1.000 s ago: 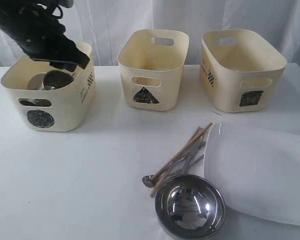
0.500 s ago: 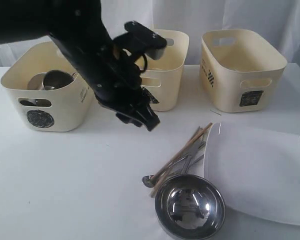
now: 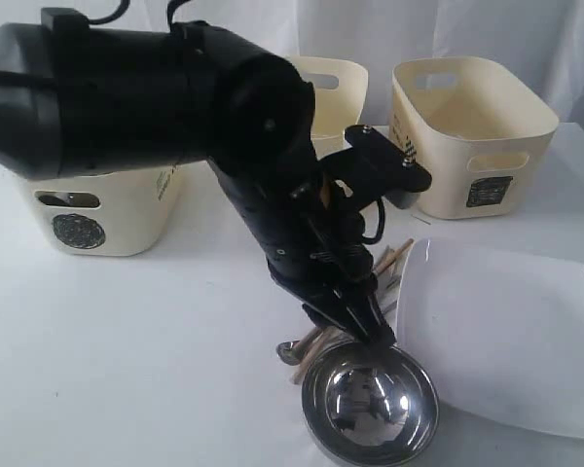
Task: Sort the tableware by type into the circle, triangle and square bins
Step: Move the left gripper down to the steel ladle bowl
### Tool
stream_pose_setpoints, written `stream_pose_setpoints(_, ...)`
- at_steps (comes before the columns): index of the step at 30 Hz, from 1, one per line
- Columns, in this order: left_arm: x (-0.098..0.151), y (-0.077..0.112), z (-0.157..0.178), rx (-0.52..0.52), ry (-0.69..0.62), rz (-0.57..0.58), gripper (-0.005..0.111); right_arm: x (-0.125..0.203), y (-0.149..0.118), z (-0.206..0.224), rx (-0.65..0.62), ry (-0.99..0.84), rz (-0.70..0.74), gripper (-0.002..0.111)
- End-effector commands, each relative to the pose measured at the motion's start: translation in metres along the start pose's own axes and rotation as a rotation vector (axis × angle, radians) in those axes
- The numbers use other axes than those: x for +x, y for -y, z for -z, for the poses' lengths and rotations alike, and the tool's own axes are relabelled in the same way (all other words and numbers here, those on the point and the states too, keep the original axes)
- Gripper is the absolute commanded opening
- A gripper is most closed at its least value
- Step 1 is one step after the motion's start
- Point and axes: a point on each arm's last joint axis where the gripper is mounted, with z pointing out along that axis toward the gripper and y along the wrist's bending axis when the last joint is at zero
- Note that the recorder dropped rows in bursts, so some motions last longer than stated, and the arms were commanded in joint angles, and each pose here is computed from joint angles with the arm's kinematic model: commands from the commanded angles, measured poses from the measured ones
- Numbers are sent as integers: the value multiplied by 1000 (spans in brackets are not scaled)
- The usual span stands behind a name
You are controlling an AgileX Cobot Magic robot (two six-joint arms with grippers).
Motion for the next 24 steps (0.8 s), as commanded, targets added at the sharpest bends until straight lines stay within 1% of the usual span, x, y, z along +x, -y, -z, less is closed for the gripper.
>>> stream_pose_setpoints(1,0,11,-10,29,-22,-12,48,0,0,0,5,13,2,0)
stream_pose_setpoints(4,0,16,-17,45,-38,-16,48,0,0,0,5,13,2,0)
stream_pose_setpoints(7,0,17,-22,58,-44,-9,48,0,0,0,5,13,2,0)
stream_pose_setpoints(10,0,18,-25,63,-45,-32,48,0,0,0,5,13,2,0)
stream_pose_setpoints(13,-1,20,-27,93,-37,-70,48,0,0,0,5,13,2,0)
stream_pose_setpoints(16,-2,22,-31,115,-29,-83,48,0,0,0,5,13,2,0)
stream_pose_setpoints(21,-1,22,-43,117,-51,-83,48,0,0,0,5,13,2,0)
stream_pose_setpoints(24,-1,21,-48,117,-52,-107,48,0,0,0,5,13,2,0)
